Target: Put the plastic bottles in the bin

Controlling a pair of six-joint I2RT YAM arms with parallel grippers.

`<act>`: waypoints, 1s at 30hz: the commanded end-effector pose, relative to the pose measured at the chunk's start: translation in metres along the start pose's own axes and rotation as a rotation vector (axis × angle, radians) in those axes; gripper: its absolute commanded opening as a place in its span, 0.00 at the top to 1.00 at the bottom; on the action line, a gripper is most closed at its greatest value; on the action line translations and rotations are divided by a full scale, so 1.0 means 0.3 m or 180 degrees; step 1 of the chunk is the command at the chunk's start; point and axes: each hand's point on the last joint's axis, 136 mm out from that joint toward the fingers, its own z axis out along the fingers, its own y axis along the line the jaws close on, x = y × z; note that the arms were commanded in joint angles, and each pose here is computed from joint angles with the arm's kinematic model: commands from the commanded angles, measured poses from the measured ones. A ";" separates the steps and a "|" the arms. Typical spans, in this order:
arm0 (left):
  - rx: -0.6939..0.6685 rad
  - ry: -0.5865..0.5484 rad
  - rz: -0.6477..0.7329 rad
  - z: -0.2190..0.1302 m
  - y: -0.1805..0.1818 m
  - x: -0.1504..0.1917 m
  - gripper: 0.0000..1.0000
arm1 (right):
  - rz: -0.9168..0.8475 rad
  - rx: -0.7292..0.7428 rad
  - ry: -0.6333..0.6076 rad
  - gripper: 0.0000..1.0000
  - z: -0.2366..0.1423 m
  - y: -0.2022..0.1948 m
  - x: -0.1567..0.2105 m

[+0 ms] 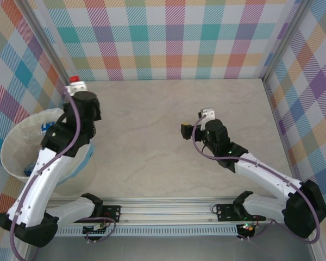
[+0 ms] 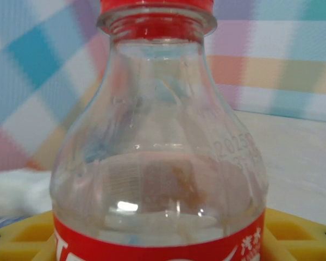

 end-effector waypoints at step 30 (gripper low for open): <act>-0.1164 -0.0459 -0.1945 -0.196 0.531 0.104 0.00 | -0.0167 -0.0219 -0.0035 0.00 0.030 0.074 -0.107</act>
